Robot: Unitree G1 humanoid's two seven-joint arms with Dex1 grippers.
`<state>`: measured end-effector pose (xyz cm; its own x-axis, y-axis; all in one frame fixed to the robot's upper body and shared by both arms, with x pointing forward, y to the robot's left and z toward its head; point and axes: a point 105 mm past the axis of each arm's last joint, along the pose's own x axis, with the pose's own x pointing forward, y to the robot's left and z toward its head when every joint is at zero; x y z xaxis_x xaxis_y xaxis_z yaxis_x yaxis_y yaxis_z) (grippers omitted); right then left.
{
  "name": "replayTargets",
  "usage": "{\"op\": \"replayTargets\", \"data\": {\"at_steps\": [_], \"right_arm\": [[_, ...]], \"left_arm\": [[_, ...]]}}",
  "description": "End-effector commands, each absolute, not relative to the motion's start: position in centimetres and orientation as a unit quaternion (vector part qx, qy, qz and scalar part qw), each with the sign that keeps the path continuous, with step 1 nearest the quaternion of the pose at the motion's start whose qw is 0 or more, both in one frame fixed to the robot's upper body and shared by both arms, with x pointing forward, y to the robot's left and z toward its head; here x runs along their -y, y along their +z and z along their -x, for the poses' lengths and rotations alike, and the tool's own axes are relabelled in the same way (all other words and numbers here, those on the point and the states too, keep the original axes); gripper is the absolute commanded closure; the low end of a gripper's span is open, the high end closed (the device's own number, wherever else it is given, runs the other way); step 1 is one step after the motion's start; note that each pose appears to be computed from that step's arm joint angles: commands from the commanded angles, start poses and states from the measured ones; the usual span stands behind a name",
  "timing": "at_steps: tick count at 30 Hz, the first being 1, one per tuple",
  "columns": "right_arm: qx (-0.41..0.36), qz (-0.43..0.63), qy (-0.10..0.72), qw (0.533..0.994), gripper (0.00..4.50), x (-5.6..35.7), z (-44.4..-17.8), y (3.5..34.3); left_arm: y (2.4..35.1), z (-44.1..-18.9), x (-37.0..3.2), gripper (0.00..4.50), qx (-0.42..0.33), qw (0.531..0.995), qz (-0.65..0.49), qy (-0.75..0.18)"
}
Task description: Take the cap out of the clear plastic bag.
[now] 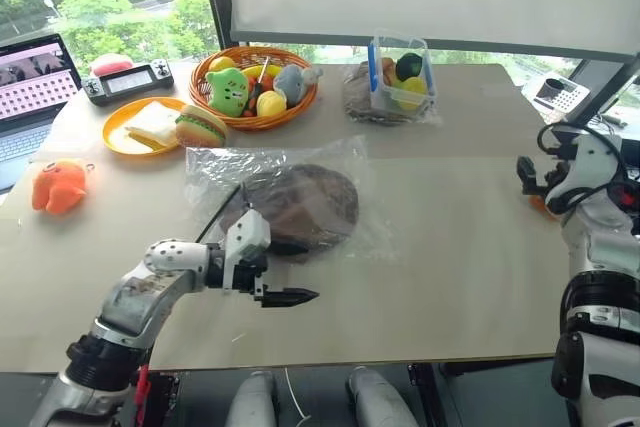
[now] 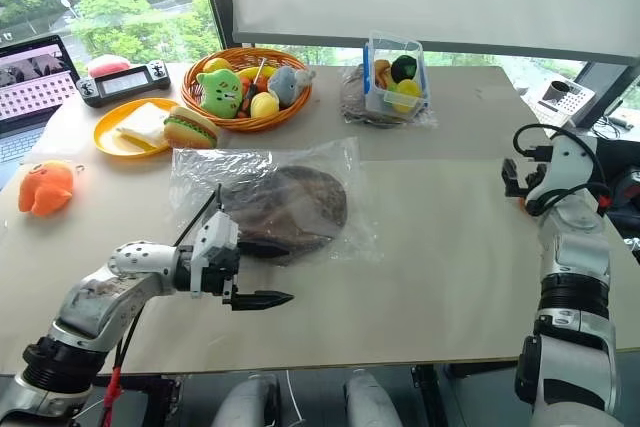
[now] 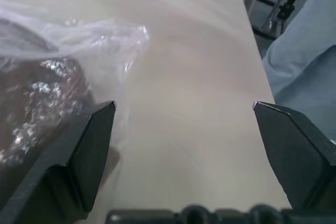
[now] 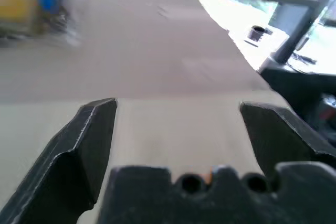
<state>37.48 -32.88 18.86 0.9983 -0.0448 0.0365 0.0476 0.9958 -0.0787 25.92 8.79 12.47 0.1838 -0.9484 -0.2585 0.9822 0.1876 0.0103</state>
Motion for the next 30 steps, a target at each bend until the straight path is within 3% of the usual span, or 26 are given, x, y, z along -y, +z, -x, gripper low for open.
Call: {"op": "replayTargets", "data": {"at_steps": [1,6,9,17,21,30], "right_arm": [[0.055,0.008,0.128,0.990,0.07,28.7,-33.2,21.8],[-0.064,-0.002,0.332,0.941,0.07,24.5,-23.6,18.0],[-0.138,-0.012,0.384,0.913,0.07,23.3,-19.9,16.2],[-0.160,-0.001,0.369,0.916,0.07,22.4,-19.1,15.1],[-0.153,-0.007,0.367,0.918,0.07,21.7,-18.6,15.2],[-0.151,-0.016,0.355,0.923,0.07,21.1,-18.0,14.8]], "left_arm": [[13.0,-26.5,-7.9,0.00,-0.073,0.777,-0.109,-0.615],[11.9,-27.8,-5.9,0.00,-0.060,0.780,-0.160,-0.602],[11.3,-28.4,-3.6,0.00,-0.050,0.767,-0.188,-0.612],[10.4,-28.8,1.7,0.00,-0.024,0.740,-0.228,-0.632],[9.0,-30.5,3.1,0.00,-0.019,0.736,-0.324,-0.594],[8.5,-32.4,4.7,0.00,0.002,0.753,-0.409,-0.515]]}}
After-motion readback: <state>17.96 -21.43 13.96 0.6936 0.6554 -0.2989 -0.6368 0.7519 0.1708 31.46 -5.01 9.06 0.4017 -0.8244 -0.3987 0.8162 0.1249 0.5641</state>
